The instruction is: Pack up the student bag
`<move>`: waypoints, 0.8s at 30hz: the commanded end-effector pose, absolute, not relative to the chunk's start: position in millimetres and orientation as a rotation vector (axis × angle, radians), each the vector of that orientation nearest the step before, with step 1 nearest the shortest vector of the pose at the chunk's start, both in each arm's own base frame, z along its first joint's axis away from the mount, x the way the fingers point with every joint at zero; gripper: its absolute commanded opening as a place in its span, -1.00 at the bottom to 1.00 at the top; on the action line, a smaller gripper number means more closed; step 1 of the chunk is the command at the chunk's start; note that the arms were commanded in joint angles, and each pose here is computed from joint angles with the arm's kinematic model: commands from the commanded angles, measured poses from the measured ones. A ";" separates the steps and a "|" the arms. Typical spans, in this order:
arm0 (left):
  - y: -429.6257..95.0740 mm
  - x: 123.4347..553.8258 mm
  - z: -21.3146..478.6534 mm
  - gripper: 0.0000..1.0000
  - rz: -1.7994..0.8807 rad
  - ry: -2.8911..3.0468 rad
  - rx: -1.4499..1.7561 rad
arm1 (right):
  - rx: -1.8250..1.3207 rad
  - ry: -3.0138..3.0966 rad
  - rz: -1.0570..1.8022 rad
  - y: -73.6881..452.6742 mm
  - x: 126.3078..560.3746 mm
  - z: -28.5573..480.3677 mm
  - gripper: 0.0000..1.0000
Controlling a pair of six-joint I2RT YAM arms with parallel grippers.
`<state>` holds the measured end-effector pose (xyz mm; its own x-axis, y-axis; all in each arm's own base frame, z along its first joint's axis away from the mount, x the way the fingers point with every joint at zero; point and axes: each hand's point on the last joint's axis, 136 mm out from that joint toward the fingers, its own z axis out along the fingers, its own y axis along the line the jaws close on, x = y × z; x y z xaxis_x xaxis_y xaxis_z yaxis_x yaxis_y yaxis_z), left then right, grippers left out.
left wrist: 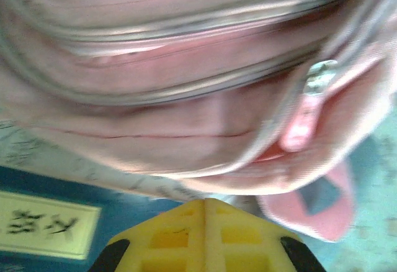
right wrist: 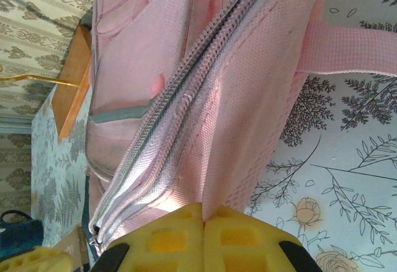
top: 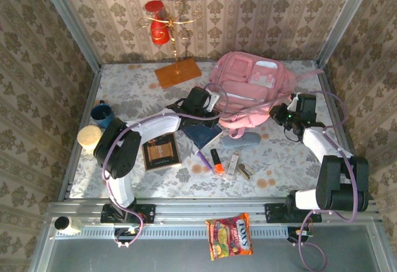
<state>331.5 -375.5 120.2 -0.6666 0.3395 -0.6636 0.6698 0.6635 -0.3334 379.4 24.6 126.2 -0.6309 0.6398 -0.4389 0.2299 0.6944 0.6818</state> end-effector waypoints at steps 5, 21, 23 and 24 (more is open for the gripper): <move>-412.8 312.7 134.7 -0.44 -0.930 2.351 0.779 | 0.598 2.143 0.767 28.1 389.6 142.6 -1.00; -433.8 333.1 93.0 -0.28 -0.787 2.458 0.826 | 0.594 2.162 0.765 32.0 388.9 135.8 -1.00; -432.9 335.0 88.1 -0.27 -0.766 2.470 0.831 | 0.594 2.164 0.768 32.8 389.3 134.7 -1.00; -431.8 336.1 85.5 -0.26 -0.753 2.474 0.831 | 0.592 2.166 0.769 33.7 389.3 134.3 -1.00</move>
